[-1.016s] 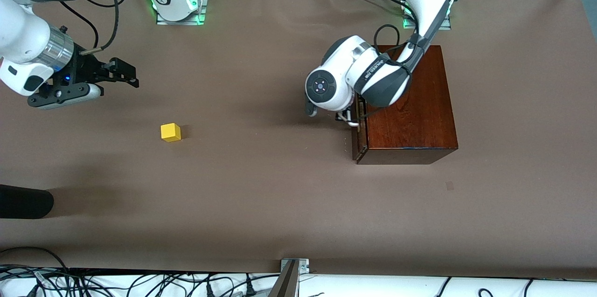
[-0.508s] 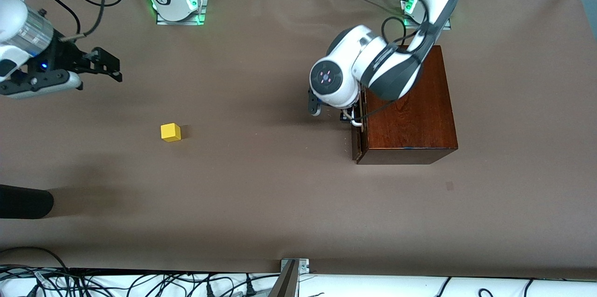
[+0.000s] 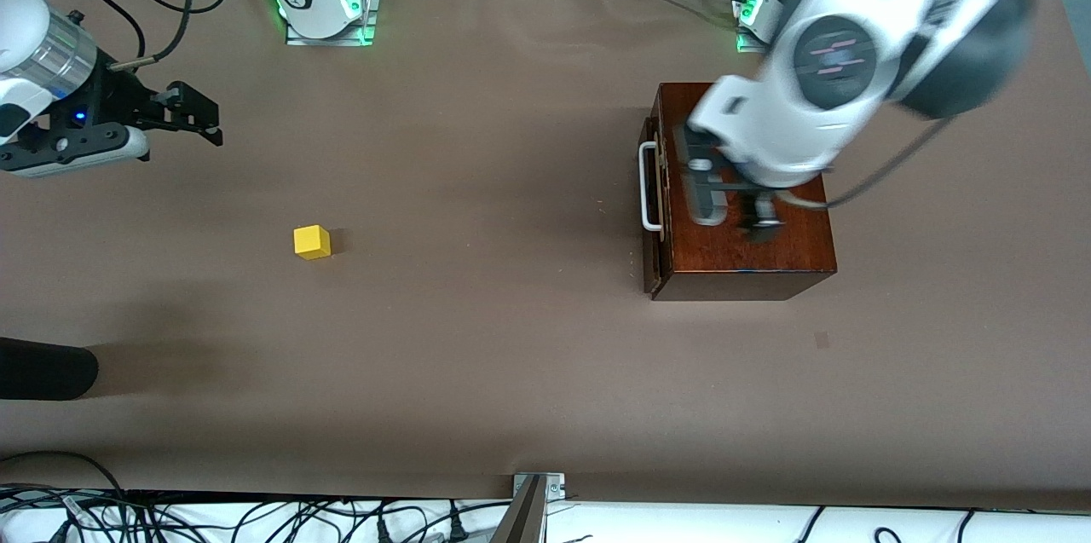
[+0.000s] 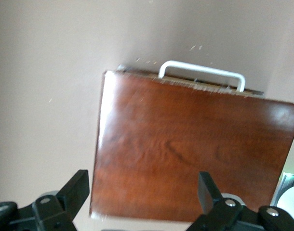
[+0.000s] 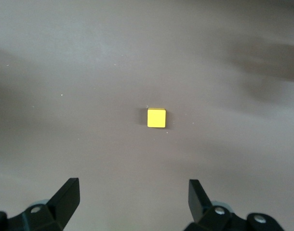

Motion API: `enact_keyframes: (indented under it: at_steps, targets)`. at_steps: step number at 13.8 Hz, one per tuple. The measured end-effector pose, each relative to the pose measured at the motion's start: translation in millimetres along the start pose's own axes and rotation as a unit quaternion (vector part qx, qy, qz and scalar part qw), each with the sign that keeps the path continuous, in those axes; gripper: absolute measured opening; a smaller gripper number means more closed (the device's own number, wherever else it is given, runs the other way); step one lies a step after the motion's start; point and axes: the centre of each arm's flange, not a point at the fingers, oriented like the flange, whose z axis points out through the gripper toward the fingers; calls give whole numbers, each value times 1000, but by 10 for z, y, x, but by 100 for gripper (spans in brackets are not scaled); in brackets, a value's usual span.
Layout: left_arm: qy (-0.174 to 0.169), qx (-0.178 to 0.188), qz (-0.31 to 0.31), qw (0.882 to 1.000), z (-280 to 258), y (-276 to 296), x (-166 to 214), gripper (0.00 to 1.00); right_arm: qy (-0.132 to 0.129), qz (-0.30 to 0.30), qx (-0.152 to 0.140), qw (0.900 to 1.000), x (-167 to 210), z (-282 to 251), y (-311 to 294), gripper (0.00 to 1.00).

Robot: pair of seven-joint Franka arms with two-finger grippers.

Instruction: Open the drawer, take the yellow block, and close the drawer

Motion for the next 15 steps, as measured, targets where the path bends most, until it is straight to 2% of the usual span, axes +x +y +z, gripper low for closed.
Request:
enact_keyframes:
  at_steps: [3, 5, 6, 8, 11, 12, 14, 15]
  targets:
    - [11, 20, -67, 998, -252, -263, -593, 100, 1, 1, 0, 1000, 1, -2, 5, 100]
    - [27, 42, -158, 986, -351, -338, -852, 100, 2, 2, 0, 1000, 3, -6, 27, 100]
    - [44, 48, -214, 975, -405, -302, -938, 100, 5, 3, -1, 1000, 7, -10, 38, 100]
    - [70, 29, -326, 942, -463, -112, -1129, 100, 6, 5, -1, 1000, 8, -12, 58, 100]
    - [69, 15, -457, 887, -467, 93, -1598, 100, 6, 6, -1, 1000, 9, -9, 65, 100]
    - [67, 13, -485, 872, -445, 120, -1762, 100, 5, 6, -1, 1000, 10, -8, 66, 100]
    - [63, 8, -517, 854, -347, 108, -2023, 100, 5, 6, -1, 1000, 10, -6, 66, 100]
    - [59, 4, -526, 848, -265, 77, -2118, 100, 5, 6, -1, 1000, 10, -7, 66, 100]
